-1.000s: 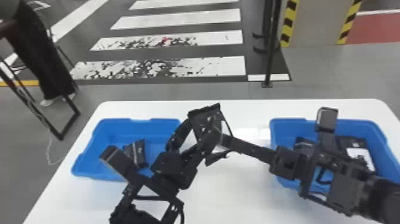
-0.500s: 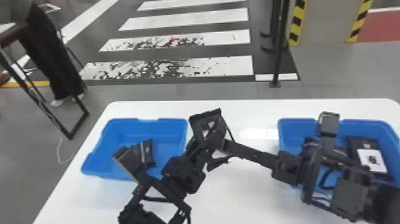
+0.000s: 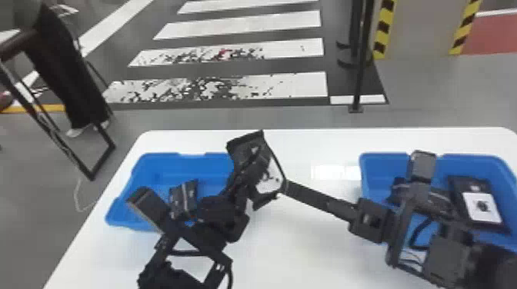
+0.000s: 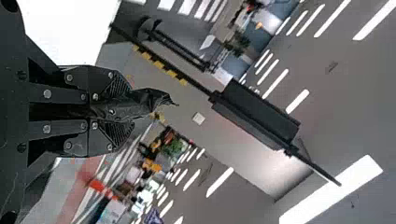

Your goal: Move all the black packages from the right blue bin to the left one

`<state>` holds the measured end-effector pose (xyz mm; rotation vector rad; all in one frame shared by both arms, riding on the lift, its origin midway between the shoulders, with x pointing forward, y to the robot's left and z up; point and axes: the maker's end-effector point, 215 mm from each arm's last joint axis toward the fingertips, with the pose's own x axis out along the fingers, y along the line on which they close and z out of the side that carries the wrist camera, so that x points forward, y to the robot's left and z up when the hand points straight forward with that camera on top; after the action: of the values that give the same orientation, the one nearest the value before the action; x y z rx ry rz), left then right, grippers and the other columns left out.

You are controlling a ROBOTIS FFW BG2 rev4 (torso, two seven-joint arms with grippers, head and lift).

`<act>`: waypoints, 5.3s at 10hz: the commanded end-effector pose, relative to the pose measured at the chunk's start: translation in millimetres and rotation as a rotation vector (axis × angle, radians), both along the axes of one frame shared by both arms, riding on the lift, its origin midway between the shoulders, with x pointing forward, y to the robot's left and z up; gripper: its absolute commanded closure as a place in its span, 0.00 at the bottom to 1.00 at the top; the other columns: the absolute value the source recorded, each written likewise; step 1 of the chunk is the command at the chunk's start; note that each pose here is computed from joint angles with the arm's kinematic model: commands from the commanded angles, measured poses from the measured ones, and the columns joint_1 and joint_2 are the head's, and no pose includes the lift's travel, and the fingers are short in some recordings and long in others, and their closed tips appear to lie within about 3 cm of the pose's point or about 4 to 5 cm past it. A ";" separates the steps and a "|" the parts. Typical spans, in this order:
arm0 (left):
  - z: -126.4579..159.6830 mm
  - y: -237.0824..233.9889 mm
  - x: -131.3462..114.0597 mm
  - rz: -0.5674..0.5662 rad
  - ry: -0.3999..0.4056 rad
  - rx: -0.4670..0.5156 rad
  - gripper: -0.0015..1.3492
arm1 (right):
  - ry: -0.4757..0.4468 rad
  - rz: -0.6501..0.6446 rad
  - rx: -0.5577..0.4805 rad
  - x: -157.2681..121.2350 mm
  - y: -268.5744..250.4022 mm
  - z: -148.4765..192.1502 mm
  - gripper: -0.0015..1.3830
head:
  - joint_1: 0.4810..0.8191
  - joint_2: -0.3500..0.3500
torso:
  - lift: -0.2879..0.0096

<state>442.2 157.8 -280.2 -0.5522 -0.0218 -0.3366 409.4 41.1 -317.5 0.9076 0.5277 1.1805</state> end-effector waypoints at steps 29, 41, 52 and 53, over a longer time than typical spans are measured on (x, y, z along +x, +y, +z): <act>35.6 77.8 -13.5 0.283 -0.237 0.270 0.12 | -0.064 -0.448 -0.982 124.1 -257.5 -178.2 0.85 | 0.63 0.50 | 0.52; 20.8 -21.3 -4.6 0.016 -0.137 0.090 0.12 | -0.255 -0.232 -0.253 72.3 -47.1 -9.9 0.85 | 0.63 0.68 | 0.52; -18.2 -33.7 -9.8 -0.072 0.040 0.172 0.86 | -0.209 -0.099 -0.150 24.9 9.7 -2.3 0.85 | 0.63 0.82 | 0.52; -13.7 -28.5 -9.4 -0.055 0.029 0.201 0.90 | -0.213 -0.104 -0.146 26.0 9.1 -0.5 0.85 | 0.63 0.82 | 0.52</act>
<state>433.1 127.4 -295.7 -0.3760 0.0570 -0.3826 434.5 50.4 -319.3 0.6666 0.3889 1.1148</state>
